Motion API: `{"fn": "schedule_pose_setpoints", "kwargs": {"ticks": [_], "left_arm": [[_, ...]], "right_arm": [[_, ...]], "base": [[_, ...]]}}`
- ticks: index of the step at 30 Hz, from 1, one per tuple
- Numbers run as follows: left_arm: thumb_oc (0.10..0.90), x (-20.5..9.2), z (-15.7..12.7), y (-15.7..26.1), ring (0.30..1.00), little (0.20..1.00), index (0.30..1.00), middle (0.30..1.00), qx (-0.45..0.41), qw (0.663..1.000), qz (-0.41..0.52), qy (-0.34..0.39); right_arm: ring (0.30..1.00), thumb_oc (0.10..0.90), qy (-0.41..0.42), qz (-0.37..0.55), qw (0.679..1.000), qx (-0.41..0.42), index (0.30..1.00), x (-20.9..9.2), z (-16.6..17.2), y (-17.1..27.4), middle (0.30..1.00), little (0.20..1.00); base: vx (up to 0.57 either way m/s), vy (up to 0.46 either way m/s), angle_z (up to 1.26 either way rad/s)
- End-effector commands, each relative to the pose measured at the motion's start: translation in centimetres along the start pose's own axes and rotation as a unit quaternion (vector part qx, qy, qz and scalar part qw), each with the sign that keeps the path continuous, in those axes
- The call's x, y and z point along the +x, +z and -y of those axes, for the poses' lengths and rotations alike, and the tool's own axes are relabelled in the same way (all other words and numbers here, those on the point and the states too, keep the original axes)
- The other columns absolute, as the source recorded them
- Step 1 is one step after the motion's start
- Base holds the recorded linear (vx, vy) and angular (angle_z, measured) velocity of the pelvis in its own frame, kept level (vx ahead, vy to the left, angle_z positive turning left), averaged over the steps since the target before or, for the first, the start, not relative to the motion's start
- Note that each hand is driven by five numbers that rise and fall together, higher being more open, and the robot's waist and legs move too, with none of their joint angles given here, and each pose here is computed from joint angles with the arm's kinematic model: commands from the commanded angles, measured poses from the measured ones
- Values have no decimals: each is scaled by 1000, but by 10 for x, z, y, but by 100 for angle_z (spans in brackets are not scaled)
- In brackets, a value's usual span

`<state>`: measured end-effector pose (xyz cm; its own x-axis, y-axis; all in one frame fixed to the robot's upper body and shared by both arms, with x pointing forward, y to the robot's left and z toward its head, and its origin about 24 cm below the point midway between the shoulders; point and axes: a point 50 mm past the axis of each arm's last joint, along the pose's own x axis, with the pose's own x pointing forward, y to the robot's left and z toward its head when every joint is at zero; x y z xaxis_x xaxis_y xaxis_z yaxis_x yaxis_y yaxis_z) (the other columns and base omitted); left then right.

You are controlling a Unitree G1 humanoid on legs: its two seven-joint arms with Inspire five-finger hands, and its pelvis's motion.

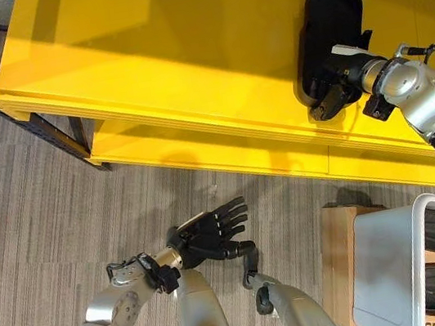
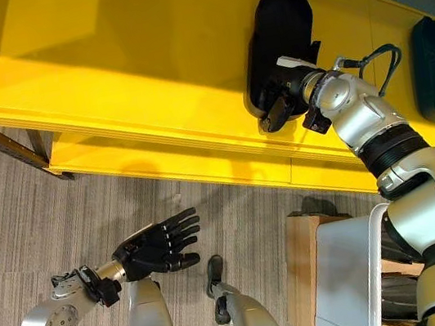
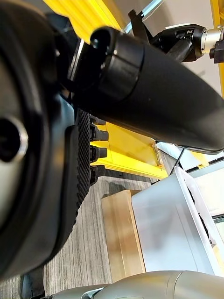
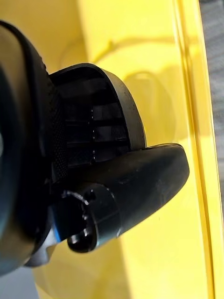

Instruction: Move parts from the plastic box to the shelf.

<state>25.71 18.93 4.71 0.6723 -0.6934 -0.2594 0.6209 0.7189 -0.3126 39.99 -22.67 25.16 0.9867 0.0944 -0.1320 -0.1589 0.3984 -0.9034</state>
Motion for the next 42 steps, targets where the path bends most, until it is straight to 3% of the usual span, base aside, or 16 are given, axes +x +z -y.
{"fn": "schedule_pose_setpoints", "kwargs": {"ticks": [1,11,24,42], "left_arm": [[900,4,31,25,1000,1000,1000,1000,14,992,72,-104],[900,-4,27,24,1000,1000,1000,1000,18,993,61,-104],[900,-7,25,23,1000,1000,1000,1000,19,993,54,-104],[900,-6,26,20,1000,1000,1000,1000,17,993,53,-106]], "right_arm": [[300,400,-145,-32,988,-48,300,-34,86,-4,300,300],[300,400,-210,-62,972,-90,300,-52,118,-13,300,300],[300,400,-304,-36,950,-64,300,-71,144,-3,300,300],[300,400,-340,18,937,-81,300,-74,148,24,300,300]], "base": [[4,-32,0],[3,-35,1],[0,0,0],[5,-1,2]]}}
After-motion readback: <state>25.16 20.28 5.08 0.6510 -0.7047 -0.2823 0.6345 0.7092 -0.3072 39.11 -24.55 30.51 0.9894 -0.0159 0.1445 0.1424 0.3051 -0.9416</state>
